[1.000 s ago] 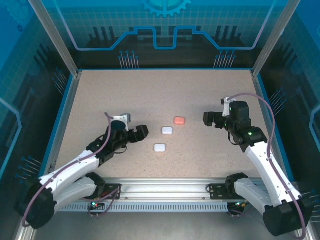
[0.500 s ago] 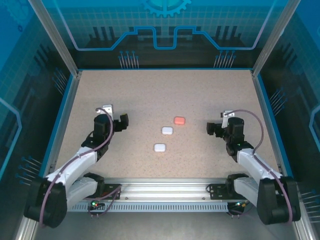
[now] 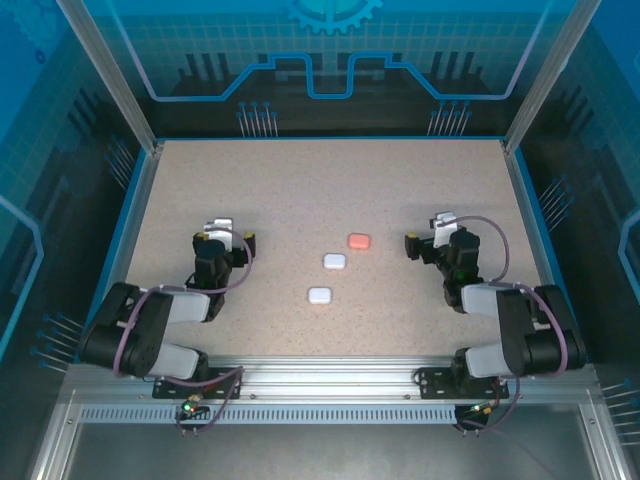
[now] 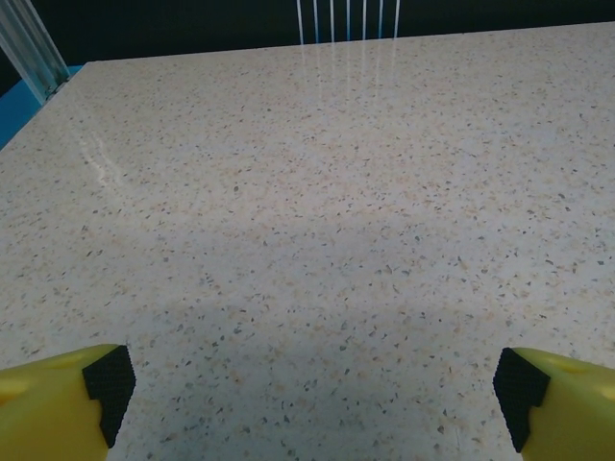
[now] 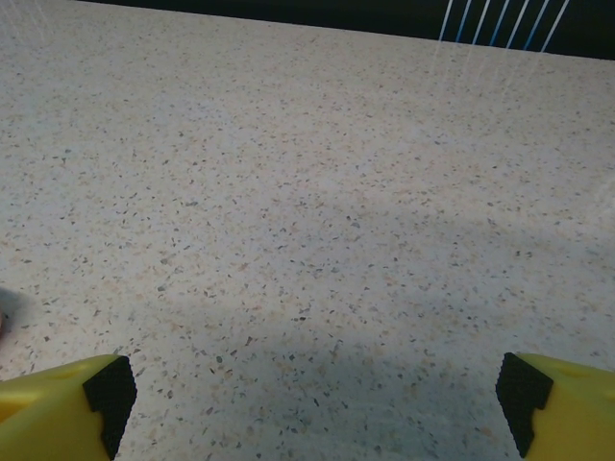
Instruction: Insert the wireless bluetooth earbuds into the charging case
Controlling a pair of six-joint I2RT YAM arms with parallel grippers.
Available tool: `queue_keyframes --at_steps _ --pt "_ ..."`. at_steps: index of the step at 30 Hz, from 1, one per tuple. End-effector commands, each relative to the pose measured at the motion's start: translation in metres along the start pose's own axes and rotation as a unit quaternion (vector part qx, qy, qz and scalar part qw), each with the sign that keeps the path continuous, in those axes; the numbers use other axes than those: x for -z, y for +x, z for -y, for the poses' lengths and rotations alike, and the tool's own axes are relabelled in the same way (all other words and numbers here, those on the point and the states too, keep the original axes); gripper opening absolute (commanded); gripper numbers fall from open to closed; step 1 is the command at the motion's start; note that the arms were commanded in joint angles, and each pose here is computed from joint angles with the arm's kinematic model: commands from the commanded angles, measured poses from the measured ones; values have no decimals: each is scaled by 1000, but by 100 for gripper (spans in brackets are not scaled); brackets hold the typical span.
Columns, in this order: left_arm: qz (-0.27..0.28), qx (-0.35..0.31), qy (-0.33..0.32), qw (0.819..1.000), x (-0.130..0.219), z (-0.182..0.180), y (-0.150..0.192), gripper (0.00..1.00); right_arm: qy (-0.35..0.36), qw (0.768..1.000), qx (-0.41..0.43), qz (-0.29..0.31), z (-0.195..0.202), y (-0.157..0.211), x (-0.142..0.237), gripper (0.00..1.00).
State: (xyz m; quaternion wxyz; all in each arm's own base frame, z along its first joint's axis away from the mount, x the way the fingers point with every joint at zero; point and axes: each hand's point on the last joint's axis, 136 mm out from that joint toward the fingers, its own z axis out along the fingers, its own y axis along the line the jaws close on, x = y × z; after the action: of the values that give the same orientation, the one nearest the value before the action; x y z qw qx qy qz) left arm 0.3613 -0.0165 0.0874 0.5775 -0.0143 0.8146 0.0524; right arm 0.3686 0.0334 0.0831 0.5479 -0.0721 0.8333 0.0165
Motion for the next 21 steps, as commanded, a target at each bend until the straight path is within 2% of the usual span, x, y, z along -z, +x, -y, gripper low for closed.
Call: queue_keyframes --at_steps 1,4,6,10,12,21 --pt "95 0 18 995 2 3 -33 99 -2 999 13 40 0 -22 -10 100" --pt "82 20 15 996 -4 -3 -24 99 4 1000 1 -1 6 -20 -22 100" --pt "56 16 16 998 -15 -2 -21 99 3 1000 -8 4 10 -20 -21 100" --pt "4 55 28 998 -32 -14 -20 99 7 1000 -4 4 9 -21 -21 100" --pt "1 72 31 997 -33 -19 -18 99 8 1000 -3 4 8 -20 -21 100" --pt "3 71 30 997 -33 -19 -18 99 8 1000 -1 3 8 -20 -21 100"
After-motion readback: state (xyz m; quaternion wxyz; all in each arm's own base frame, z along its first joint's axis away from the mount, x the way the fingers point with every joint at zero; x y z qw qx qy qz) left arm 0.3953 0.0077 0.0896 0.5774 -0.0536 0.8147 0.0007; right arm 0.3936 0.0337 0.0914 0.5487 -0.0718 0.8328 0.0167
